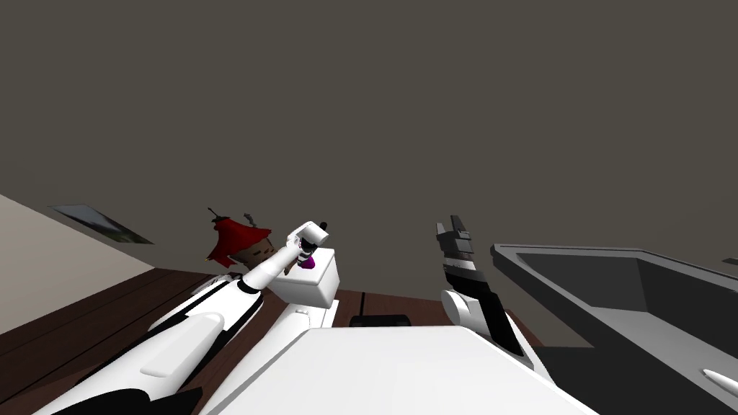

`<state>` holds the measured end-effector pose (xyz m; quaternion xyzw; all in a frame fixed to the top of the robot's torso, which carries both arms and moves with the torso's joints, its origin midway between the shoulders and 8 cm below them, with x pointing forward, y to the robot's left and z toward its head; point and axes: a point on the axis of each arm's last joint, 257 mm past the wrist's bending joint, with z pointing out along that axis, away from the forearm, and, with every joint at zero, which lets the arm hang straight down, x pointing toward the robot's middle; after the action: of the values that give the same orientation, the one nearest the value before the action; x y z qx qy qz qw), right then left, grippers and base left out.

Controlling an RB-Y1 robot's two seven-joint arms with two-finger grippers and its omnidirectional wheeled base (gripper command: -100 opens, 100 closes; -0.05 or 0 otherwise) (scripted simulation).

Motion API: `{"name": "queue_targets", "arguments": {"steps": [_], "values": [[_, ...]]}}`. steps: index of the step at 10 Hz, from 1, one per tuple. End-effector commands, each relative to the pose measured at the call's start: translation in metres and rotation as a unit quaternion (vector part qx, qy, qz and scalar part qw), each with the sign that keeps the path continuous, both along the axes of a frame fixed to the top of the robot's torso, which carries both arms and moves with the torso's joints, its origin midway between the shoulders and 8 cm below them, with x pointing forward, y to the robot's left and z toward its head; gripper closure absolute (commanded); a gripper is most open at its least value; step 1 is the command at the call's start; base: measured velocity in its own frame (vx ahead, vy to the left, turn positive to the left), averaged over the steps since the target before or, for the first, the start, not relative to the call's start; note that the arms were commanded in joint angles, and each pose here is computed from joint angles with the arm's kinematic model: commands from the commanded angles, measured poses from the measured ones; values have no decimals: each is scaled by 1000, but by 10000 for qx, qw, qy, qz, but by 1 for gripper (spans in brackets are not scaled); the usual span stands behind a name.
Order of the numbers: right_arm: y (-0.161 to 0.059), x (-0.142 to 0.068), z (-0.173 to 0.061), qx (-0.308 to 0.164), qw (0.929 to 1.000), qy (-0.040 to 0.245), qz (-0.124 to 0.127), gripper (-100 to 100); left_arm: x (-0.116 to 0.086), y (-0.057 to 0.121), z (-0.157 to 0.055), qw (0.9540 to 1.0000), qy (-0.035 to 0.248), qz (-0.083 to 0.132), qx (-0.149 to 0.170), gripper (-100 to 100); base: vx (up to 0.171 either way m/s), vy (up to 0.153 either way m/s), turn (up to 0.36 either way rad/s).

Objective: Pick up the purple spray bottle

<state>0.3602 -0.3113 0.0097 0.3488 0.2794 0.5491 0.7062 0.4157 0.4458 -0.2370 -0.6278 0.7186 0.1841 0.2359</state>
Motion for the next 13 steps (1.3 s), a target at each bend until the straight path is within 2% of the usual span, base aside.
{"name": "queue_targets", "arguments": {"steps": [1,3,4,5,6,8,9,10,13], "values": [[0,0,0,0,10000,0,0,0,-9,6,7,9997,134,167,105,-100,27,1,-29],[0,0,0,0,10000,0,0,0,-15,10,12,9992,233,282,175,-100,26,2,-19],[0,0,0,0,10000,0,0,0,-13,9,11,9994,203,243,152,-100,9,2,-2],[0,0,0,0,10000,0,0,0,-14,9,11,9993,214,257,158,0,0,0,0],[0,0,0,0,10000,0,0,0,-13,13,1,9993,212,254,156,-100,1,21,0],[0,0,0,0,10000,0,0,0,-13,18,-8,9993,212,250,156,-100,3,26,-2],[0,0,0,0,10000,0,0,0,-13,15,-5,9993,219,258,159,-100,0,10,-1],[0,0,0,0,10000,0,0,0,-12,15,-6,9993,212,250,156,100,0,0,0],[0,0,0,0,10000,0,0,0,-13,16,-6,9993,222,258,158,100,0,0,0]]}}
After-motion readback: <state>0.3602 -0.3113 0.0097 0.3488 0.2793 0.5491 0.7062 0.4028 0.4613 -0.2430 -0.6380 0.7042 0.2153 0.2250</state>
